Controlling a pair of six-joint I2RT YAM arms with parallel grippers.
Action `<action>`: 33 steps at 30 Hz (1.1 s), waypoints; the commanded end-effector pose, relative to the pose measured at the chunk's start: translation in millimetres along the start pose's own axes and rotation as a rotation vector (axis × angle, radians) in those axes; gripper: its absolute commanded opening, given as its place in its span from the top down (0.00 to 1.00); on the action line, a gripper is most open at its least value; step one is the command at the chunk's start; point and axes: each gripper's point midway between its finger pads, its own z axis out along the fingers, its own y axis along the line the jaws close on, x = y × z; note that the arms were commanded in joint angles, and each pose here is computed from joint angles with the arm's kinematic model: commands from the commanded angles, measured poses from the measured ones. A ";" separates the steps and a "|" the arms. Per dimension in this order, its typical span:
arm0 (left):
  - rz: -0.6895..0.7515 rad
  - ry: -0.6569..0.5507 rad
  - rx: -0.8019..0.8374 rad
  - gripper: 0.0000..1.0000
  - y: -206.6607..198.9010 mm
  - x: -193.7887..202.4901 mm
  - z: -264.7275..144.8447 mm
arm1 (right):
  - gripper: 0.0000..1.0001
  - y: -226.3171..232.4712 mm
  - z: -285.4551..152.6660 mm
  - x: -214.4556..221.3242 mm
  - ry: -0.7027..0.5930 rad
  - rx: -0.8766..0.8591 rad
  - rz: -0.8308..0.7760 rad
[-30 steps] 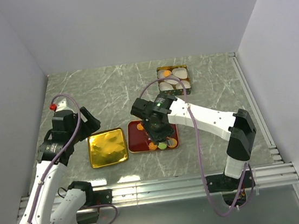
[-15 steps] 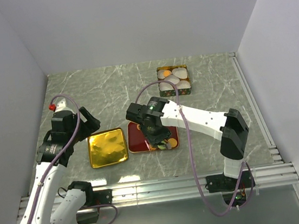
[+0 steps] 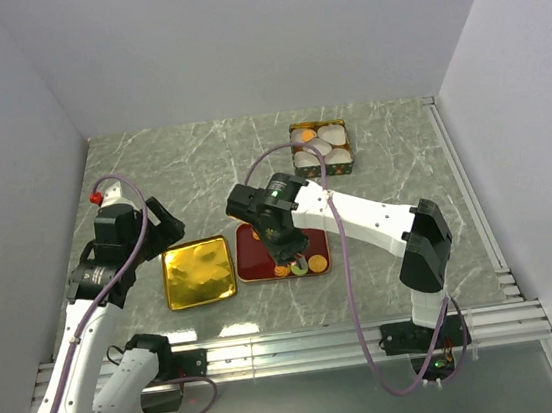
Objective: Pack the cookies
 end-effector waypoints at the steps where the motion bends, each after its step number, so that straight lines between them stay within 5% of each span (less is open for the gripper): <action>1: -0.001 -0.028 0.015 0.16 -4.3 -6.2 0.8 | 0.69 3.2 -28.1 -19.1 -0.087 -0.022 0.023; 11: -0.001 -0.011 0.001 0.13 -2.8 -4.0 4.5 | 0.69 32.0 -71.0 -52.8 -0.205 -0.194 0.050; 18: -0.003 0.007 -0.023 0.01 0.9 -0.7 8.4 | 0.69 34.0 -84.7 -80.5 -0.272 -0.248 0.056; 33: 0.000 0.013 -0.014 0.02 -0.7 0.2 9.6 | 0.69 -88.1 -89.7 -153.0 -0.380 -0.214 0.272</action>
